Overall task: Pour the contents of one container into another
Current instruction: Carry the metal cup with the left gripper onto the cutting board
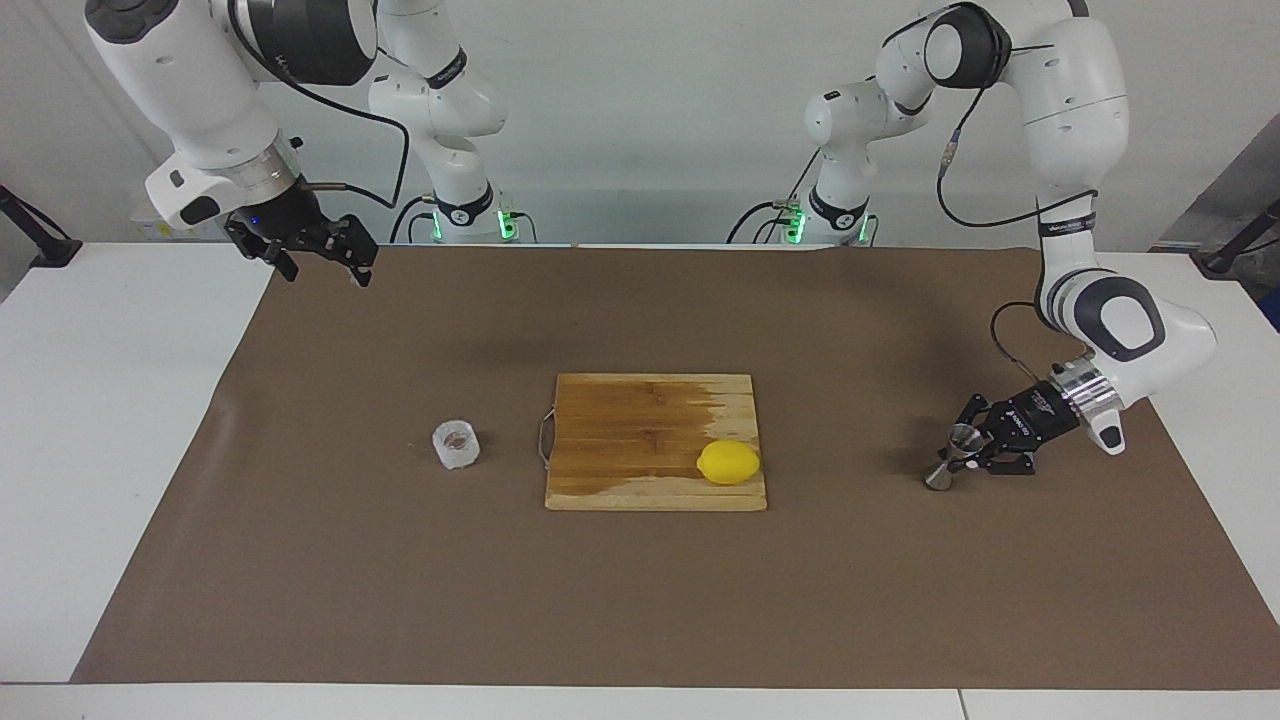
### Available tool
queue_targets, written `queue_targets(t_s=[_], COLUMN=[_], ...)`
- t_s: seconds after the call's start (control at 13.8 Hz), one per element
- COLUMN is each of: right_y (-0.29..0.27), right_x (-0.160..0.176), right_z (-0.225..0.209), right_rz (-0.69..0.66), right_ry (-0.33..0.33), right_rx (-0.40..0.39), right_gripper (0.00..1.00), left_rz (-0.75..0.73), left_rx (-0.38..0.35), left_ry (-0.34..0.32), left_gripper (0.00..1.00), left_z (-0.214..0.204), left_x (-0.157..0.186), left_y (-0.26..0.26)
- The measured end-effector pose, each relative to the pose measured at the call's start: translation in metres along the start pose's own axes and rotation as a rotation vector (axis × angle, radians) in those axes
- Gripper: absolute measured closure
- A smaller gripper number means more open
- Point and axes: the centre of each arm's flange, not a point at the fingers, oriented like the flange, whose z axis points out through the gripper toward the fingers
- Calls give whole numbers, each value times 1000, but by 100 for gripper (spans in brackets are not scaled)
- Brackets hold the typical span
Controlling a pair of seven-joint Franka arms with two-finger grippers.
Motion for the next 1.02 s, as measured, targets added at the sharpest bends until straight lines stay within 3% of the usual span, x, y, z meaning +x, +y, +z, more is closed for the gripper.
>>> queue_targets(t_s=[0.22,0.44,0.8,1.02], right_y=[0,0,0,0], right_x=[0,0,0,0], right_z=[0,0,0,0], right_rz=[0,0,0,0], right_ry=[0,0,0,0], right_rx=[0,0,0,0], right_gripper=[0,0,0,0], left_rz=[20,71,121,134], left_rx=[52,141,283,341], left_ry=[-82,-153,-167,-174], left_gripper=[77,77,77,77], left_z=[7,36,114,152], left_x=[-24,-69,-173,-213], left_y=[-5,-12,-38,-58])
